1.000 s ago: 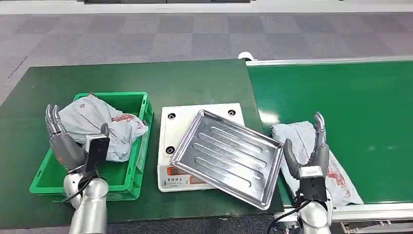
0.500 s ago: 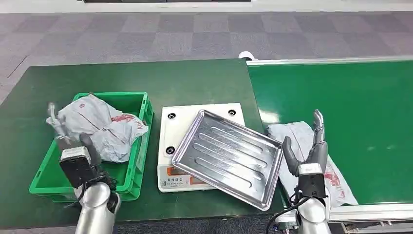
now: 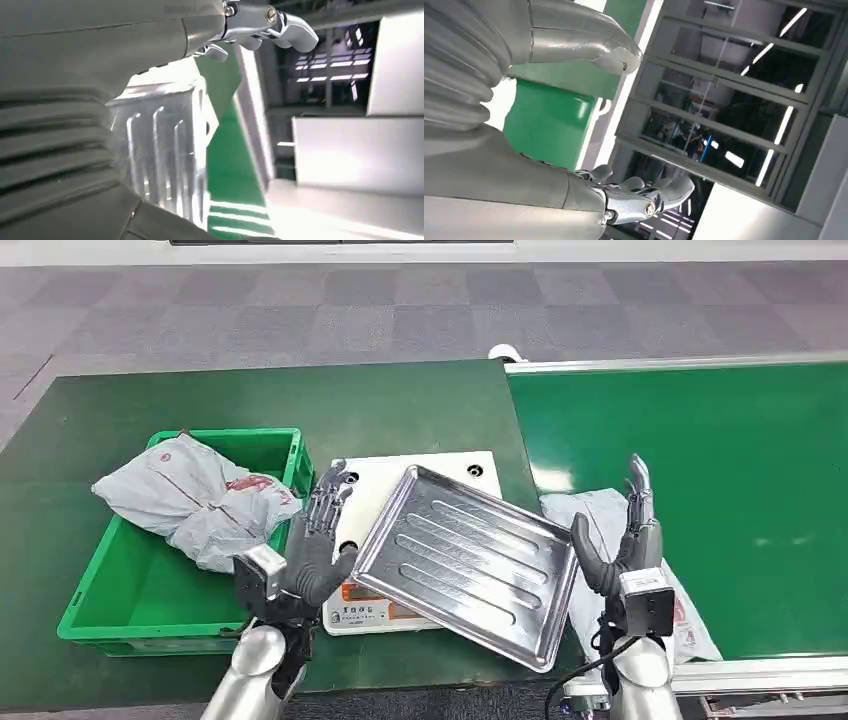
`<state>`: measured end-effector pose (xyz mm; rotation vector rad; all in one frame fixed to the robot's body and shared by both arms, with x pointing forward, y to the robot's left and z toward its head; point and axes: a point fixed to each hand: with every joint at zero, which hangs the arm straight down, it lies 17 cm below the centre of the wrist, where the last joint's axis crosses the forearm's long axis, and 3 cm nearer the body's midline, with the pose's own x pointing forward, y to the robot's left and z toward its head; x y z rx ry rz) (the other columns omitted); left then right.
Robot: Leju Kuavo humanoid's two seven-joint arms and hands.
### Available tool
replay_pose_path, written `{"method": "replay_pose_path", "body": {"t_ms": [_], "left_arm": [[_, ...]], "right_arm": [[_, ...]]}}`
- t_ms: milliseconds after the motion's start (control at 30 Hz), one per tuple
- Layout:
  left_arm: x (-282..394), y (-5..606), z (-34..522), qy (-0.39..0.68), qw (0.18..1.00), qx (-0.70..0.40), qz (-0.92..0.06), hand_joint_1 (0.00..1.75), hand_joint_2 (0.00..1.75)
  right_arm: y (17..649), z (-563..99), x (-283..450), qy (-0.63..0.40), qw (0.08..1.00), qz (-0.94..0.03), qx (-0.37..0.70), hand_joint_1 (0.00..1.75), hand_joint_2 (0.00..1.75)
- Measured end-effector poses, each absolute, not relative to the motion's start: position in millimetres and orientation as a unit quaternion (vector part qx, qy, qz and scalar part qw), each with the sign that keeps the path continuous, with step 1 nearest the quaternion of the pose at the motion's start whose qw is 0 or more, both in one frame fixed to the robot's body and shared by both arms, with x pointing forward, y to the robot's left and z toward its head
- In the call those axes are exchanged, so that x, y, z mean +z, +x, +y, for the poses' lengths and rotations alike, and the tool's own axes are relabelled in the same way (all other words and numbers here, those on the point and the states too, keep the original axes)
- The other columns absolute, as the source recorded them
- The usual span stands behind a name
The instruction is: Moved the parcel from conveyor to table for the left to box.
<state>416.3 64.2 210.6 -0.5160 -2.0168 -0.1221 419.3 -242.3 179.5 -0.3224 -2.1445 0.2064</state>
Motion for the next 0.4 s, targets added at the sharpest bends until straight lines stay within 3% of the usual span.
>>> {"method": "replay_pose_path", "body": {"t_ms": [400], "left_arm": [[191.7, 421.0, 59.2, -0.22, 0.526, -0.051, -0.82, 0.0, 1.75]], "right_arm": [[412.0, -242.2, 180.1, -0.124, 0.463, -0.874, 0.082, 0.0, 1.75]]}}
